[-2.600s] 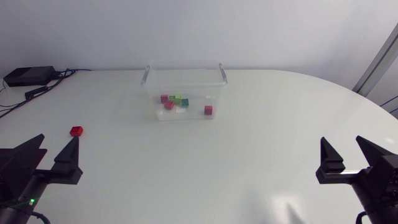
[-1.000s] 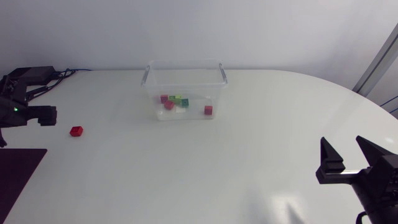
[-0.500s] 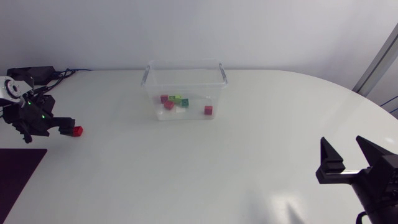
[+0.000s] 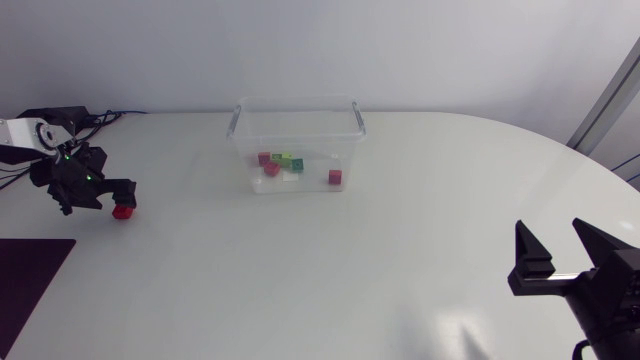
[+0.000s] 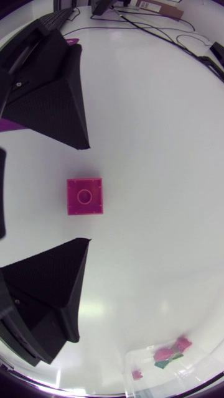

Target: Place the duplo bricks in the container

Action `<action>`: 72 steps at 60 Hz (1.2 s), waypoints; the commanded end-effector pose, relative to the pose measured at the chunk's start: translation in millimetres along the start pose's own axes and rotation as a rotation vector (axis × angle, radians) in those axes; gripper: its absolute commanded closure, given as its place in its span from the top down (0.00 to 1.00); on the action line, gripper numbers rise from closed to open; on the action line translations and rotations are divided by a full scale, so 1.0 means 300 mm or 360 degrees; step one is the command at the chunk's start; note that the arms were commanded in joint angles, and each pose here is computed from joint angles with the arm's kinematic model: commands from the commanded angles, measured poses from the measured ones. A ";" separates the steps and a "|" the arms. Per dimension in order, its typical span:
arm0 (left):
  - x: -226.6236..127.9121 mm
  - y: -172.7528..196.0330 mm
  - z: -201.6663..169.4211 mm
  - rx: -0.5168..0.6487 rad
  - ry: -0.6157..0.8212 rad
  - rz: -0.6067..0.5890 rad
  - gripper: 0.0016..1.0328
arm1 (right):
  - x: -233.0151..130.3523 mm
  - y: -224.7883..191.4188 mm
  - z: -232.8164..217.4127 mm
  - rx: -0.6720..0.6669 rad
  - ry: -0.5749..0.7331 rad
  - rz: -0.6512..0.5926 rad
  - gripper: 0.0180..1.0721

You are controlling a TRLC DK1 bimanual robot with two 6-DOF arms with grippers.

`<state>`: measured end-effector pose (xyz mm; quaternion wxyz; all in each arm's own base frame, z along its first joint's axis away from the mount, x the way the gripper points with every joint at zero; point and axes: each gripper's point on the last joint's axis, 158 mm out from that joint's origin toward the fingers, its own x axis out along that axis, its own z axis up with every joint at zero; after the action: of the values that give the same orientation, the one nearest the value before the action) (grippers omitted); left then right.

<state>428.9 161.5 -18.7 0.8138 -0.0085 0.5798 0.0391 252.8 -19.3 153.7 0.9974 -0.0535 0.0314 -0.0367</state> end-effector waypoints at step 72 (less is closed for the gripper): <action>0.074 -0.009 -0.085 -0.0355 0.0072 -0.0361 0.73 | 0.003 0.003 -0.020 -0.0018 0.0007 0.0005 0.95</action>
<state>423.3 157.6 -39.2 0.8039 -0.1537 0.5745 -0.0005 252.8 -19.3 153.7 0.9974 -0.0535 0.0314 -0.0367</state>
